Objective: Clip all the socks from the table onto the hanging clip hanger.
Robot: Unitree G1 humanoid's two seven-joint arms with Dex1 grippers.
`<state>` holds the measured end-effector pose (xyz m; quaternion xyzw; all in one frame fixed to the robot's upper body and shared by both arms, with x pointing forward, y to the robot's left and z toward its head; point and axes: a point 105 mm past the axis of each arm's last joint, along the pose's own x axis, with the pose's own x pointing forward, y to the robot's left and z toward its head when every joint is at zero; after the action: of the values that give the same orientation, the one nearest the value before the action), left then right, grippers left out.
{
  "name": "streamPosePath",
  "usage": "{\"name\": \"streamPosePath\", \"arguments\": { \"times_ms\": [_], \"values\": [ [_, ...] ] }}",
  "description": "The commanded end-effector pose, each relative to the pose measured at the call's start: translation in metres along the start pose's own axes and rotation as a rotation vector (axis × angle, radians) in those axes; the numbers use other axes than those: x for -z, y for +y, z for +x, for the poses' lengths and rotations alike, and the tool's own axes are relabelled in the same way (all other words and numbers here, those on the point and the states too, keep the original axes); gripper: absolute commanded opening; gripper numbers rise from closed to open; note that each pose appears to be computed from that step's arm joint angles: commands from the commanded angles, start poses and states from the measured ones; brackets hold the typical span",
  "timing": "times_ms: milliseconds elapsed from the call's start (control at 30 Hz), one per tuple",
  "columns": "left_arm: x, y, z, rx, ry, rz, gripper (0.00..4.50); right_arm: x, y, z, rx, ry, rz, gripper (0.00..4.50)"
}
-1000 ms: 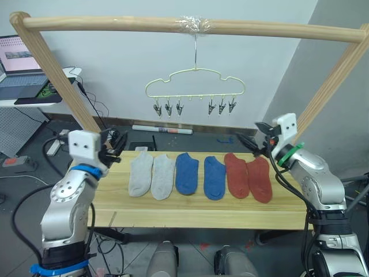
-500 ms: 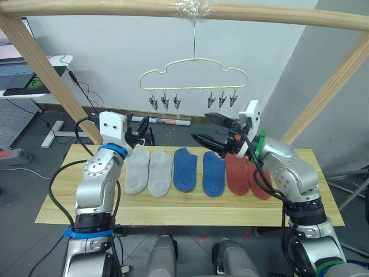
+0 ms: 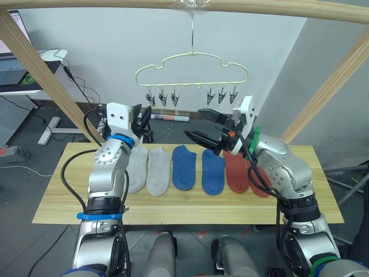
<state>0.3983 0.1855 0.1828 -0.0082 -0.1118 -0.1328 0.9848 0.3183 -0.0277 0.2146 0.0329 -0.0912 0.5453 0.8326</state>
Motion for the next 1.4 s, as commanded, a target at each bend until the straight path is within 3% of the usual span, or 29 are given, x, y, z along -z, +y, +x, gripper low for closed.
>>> {"name": "streamPosePath", "arguments": {
  "times_ms": [33,800,1400],
  "values": [
    [-0.013,-0.004,0.008,0.013,-0.058,0.02,1.57,-0.022,0.009,0.006,-0.051,-0.061,-0.04,4.5],
    [-0.027,-0.002,0.027,0.012,-0.125,0.024,1.57,-0.034,0.015,0.009,-0.078,-0.08,-0.044,4.5],
    [-0.025,0.0,0.034,0.009,-0.125,0.027,1.57,-0.039,0.014,0.008,-0.06,-0.089,-0.035,4.5]
  ]
}}
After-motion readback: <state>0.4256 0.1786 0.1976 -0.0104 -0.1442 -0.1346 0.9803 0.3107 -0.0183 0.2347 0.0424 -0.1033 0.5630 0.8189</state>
